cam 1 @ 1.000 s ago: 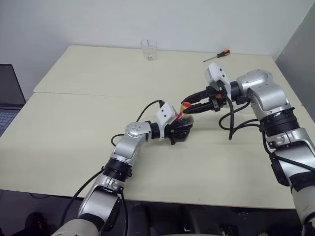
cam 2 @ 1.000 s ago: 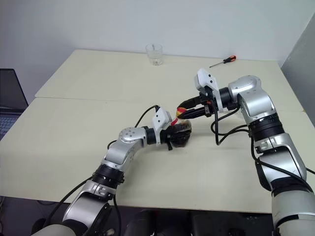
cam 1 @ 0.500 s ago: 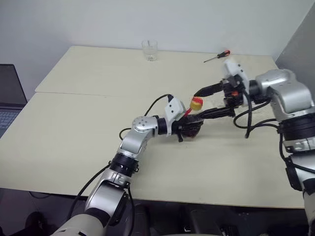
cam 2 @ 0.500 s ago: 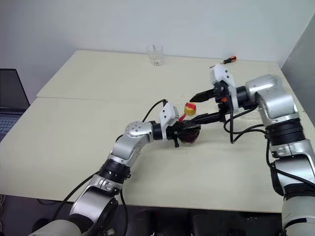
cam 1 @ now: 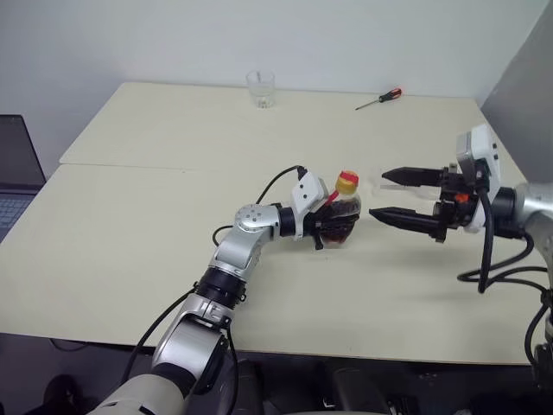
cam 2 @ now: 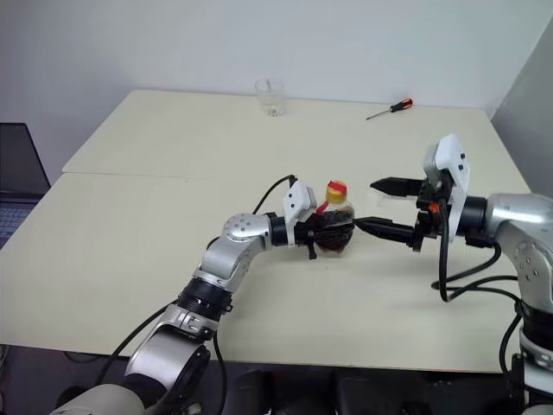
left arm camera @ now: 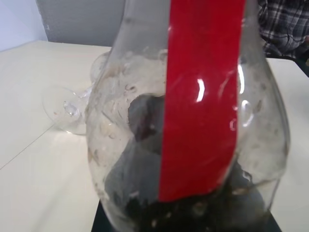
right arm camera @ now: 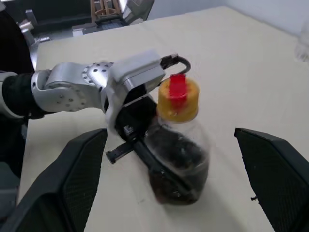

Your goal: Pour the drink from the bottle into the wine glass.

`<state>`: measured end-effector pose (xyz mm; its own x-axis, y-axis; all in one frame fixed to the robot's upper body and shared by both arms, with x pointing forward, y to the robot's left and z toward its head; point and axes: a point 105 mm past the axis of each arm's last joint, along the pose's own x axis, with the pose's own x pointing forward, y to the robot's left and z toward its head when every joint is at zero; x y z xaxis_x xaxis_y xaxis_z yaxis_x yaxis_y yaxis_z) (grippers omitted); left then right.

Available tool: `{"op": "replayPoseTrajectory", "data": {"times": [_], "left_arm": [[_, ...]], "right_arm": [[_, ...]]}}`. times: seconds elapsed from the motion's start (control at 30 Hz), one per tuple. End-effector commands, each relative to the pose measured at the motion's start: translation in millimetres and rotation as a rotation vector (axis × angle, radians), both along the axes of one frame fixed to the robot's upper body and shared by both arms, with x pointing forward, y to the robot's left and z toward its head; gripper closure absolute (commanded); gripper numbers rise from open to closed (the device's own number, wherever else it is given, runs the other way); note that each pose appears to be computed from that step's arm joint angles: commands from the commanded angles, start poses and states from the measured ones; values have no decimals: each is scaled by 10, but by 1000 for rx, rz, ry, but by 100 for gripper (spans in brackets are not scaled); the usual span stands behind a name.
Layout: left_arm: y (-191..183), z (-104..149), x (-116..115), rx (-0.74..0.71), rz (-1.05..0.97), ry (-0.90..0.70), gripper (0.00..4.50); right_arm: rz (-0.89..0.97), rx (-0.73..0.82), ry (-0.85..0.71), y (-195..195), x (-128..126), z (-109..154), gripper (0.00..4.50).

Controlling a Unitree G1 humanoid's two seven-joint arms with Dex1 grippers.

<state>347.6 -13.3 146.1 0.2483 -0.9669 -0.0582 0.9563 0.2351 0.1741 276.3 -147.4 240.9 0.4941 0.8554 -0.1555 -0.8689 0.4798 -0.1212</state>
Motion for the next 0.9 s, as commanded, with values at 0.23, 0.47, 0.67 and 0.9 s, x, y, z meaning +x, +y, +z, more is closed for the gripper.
{"op": "replayPoseTrajectory", "data": {"times": [0.23, 0.47, 0.67, 0.9], "left_arm": [[-71, 203, -1, -34, -29, -70, 363], [-78, 194, 1, -31, -38, -70, 363], [-75, 177, -4, -32, -37, -67, 363], [-49, 187, 18, -30, -28, -72, 363]], "right_arm": [[-430, 111, -112, 81, -14, 188, 0], [-496, 192, -82, 372, -30, 210, 0], [-517, 227, -46, 547, -23, 172, 0], [-614, 227, -24, 507, 125, 158, 0]]}}
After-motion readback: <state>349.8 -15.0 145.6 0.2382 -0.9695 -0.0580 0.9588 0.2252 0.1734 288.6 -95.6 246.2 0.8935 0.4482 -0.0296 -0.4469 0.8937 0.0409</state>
